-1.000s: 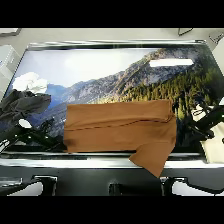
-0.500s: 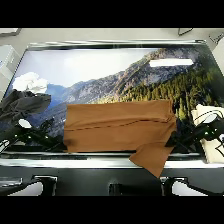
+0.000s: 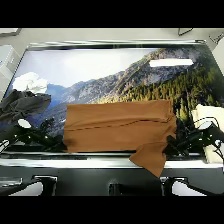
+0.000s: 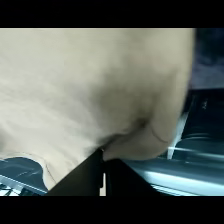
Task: Fold the clothes and pants, and hang the long-sleeved shirts on hangers.
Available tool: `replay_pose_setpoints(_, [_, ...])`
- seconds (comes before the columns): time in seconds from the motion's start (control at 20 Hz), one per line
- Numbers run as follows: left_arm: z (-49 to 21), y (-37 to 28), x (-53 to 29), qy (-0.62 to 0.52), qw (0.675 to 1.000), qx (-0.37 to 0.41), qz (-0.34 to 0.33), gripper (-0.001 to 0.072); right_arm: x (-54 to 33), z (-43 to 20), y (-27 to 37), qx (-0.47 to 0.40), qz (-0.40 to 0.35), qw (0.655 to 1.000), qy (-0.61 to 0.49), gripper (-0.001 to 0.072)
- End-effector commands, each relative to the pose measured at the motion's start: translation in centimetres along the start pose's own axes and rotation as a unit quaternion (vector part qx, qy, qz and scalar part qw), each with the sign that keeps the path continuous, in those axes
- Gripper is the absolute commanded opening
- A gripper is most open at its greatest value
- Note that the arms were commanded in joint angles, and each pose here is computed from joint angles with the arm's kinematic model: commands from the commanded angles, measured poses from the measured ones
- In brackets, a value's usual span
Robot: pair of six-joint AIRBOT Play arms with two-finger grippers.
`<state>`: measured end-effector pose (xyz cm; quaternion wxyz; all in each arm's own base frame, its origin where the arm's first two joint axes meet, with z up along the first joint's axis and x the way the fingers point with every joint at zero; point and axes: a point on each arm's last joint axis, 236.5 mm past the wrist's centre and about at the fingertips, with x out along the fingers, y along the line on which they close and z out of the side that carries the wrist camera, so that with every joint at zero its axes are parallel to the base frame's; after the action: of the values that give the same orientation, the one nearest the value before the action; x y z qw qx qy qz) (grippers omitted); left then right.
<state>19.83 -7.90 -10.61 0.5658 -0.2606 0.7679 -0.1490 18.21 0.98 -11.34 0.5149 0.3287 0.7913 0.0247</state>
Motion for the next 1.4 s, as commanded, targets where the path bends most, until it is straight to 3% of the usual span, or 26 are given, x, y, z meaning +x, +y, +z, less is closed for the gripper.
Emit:
replay_pose_setpoints(0.0, [0.6,-0.4,-0.9,-0.015,1.0,0.01,0.002,0.003,-1.4,0.2,0.5,-0.037,-0.003,0.999,-0.017,0.0035])
replay_pose_setpoints(0.2, [4.1,-2.6,-5.3,-0.072,0.996,0.044,0.009,0.0028,-8.1,4.2,5.1,-0.05,0.025,0.992,-0.111,0.0033])
replay_pose_setpoints(0.35, [8.5,-4.1,-8.7,-0.125,0.991,0.054,0.016,0.0029,-12.6,8.8,10.7,-0.126,0.001,0.973,-0.192,0.0034])
replay_pose_setpoints(0.55, [14.3,-4.9,-11.2,-0.148,0.988,0.049,0.015,0.0029,-14.5,15.6,14.6,-0.132,-0.025,0.965,-0.224,0.0035])
replay_pose_setpoints(0.8, [20.6,-7.1,-10.3,-0.127,0.989,0.027,-0.067,0.0031,-14.1,22.1,18.2,-0.129,0.011,0.958,-0.256,0.0037])
replay_pose_setpoints(1.2, [20.2,-3.1,-6.0,-0.03,0.998,-0.016,-0.043,0.0043,-11.1,24.7,17.4,-0.093,0.026,0.965,-0.243,0.0038])
replay_pose_setpoints(1.25, [20.0,-3.2,-6.4,-0.031,0.998,-0.014,-0.044,0.0158,-11.3,24.6,17.8,-0.093,0.033,0.964,-0.245,0.0038])
replay_pose_setpoints(1.3, [19.8,-3.3,-6.9,-0.03,0.998,-0.012,-0.046,0.0389,-11.9,24.4,18.2,-0.096,0.036,0.963,-0.247,0.0072])
replay_pose_setpoints(1.35, [19.5,-3.5,-7.9,-0.03,0.998,-0.009,-0.048,0.0589,-12.7,23.9,18.5,-0.105,0.034,0.963,-0.245,0.0224])
